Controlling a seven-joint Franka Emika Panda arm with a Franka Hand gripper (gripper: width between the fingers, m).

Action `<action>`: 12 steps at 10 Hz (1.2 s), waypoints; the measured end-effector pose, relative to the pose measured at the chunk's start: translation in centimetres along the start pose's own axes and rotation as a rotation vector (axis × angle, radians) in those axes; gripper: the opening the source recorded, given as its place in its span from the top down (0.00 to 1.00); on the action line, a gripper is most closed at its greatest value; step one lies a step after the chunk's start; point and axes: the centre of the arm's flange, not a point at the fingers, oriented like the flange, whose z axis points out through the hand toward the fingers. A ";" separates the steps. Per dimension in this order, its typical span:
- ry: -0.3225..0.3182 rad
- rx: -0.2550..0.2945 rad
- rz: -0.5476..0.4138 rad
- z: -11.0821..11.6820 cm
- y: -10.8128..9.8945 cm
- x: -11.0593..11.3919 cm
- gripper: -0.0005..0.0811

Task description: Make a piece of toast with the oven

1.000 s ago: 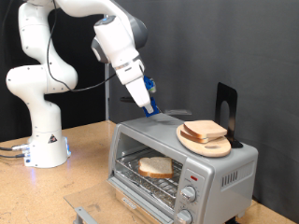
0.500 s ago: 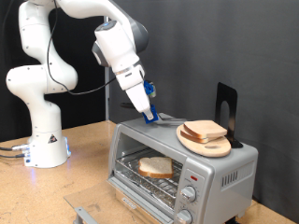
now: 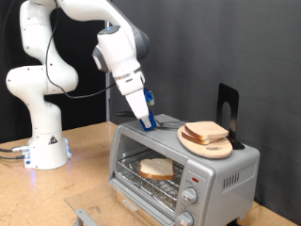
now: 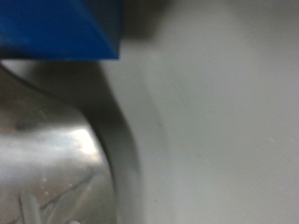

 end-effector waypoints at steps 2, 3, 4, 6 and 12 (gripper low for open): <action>0.019 -0.034 -0.030 0.2 -0.1 0.0 0.00; 0.032 -0.048 -0.040 0.3 -0.2 0.0 0.00; 0.047 -0.060 -0.046 0.4 -0.2 -0.1 0.00; 0.060 -0.070 -0.054 0.5 -0.3 -0.2 0.00; 0.039 -0.060 -0.069 0.7 -1.6 -0.2 0.00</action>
